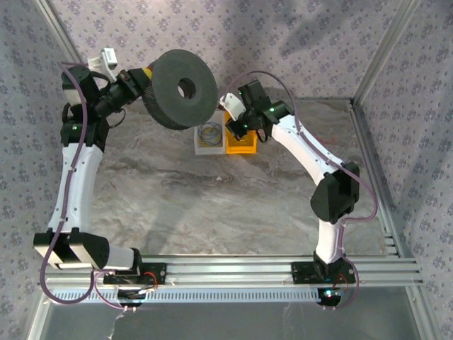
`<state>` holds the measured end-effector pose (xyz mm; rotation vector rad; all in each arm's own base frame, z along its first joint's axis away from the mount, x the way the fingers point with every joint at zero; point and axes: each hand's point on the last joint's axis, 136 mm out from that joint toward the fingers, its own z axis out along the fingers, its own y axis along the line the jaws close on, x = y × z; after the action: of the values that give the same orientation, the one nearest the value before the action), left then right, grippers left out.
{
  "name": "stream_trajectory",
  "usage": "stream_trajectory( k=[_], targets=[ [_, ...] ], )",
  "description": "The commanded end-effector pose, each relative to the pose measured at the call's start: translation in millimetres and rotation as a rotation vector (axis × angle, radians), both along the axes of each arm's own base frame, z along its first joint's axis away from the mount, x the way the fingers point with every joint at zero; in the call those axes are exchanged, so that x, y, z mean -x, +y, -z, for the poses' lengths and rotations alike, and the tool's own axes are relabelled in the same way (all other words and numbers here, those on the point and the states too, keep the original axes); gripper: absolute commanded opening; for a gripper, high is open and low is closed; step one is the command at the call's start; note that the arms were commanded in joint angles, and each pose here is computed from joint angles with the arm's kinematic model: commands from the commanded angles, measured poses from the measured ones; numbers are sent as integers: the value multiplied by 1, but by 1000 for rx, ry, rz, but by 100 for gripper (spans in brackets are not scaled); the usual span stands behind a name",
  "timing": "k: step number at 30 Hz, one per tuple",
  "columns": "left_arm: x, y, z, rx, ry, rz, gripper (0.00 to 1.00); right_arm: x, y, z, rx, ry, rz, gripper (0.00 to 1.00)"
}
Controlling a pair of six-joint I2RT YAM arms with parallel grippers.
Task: Wrap the cables
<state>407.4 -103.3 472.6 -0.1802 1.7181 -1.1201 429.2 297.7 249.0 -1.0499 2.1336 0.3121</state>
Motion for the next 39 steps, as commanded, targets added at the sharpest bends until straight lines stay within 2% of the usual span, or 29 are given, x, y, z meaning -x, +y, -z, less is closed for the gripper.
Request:
stream_trajectory(
  k=[1,6,9,15,19,22,27,34,39],
  targets=[
    [-5,32,-59,164,-143,-164,0,12,-13,13,59,48,71,0],
    [-16,57,-43,105,-95,-332,0,27,-5,12,-2,69,53,0],
    [-14,62,-43,60,-98,-369,0,28,-11,14,-20,91,81,12],
    [0,70,-45,-31,-109,-425,0,18,-40,40,-114,209,184,14],
    [5,77,-45,-63,-104,-440,0,23,-50,61,-139,262,185,16],
    [3,77,-40,-73,-89,-430,0,22,-56,74,-156,282,181,25],
    [2,77,-24,-99,-57,-426,0,26,-65,95,-168,322,185,28],
    [5,82,-13,-133,-36,-449,0,38,-74,120,-156,376,192,51],
    [4,83,-10,-138,-27,-451,0,48,-79,132,-163,396,204,53]
  ],
)
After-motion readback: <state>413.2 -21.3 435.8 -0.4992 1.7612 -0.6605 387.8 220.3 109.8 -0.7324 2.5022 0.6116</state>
